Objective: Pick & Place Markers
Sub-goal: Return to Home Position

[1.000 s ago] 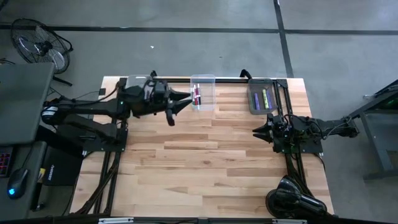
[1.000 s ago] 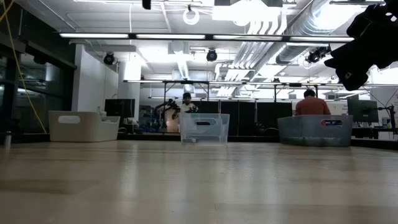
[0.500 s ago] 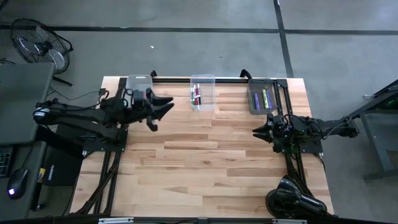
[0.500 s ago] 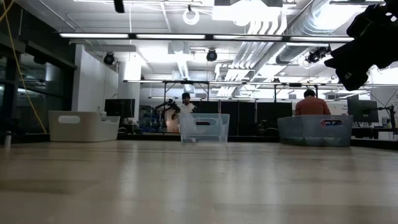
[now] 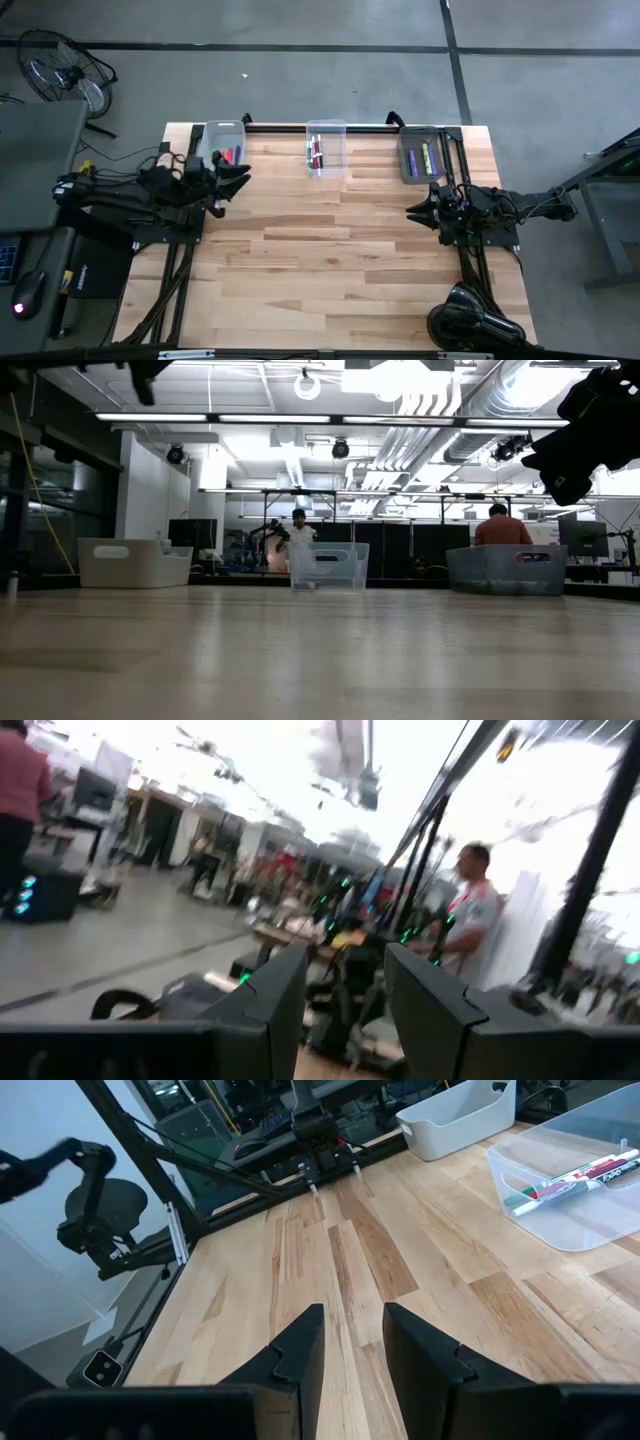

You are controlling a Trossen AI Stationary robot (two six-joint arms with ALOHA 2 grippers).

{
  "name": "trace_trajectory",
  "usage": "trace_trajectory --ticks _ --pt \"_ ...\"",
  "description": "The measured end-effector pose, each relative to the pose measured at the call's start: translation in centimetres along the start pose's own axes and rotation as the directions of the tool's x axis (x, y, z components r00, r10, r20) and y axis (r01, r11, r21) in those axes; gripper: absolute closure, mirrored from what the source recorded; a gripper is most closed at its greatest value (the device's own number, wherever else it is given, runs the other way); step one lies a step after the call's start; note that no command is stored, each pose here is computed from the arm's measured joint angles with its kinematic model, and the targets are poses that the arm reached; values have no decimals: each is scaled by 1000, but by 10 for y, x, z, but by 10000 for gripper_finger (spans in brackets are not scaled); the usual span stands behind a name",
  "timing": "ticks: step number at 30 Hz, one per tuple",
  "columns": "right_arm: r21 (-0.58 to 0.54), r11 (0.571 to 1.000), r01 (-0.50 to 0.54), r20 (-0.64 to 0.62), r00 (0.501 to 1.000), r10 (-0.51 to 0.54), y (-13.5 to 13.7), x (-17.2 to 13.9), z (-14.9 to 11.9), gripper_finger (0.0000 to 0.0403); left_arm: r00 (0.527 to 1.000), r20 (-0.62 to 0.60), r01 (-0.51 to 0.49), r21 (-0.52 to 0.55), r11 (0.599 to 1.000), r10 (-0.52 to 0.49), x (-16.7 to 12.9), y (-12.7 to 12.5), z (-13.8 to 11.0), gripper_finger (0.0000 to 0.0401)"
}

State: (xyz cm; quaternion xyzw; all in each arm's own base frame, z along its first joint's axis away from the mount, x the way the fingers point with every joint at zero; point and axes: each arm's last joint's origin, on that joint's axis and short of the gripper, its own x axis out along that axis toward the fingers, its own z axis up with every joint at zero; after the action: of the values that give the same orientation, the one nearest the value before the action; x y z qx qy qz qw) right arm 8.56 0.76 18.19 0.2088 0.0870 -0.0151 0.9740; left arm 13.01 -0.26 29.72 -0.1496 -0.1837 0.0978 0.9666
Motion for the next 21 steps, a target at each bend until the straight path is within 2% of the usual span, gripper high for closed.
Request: trace_trajectory --ticks 4,9,18,21 --pt "0 1000 0 0 1000 0 0 0 0 308 1000 26 16 -18 1000 -16 -23 11 -12 265" --pt "0 1000 0 0 1000 0 0 0 0 308 1000 -23 5 -2 1000 -5 -42 21 -27 265" --pt "0 1000 0 0 1000 0 0 0 0 308 997 -65 34 7 999 -34 -67 33 -43 265" --pt "0 1000 0 0 1000 0 0 0 0 308 995 -88 56 7 998 -55 -66 33 -48 265"
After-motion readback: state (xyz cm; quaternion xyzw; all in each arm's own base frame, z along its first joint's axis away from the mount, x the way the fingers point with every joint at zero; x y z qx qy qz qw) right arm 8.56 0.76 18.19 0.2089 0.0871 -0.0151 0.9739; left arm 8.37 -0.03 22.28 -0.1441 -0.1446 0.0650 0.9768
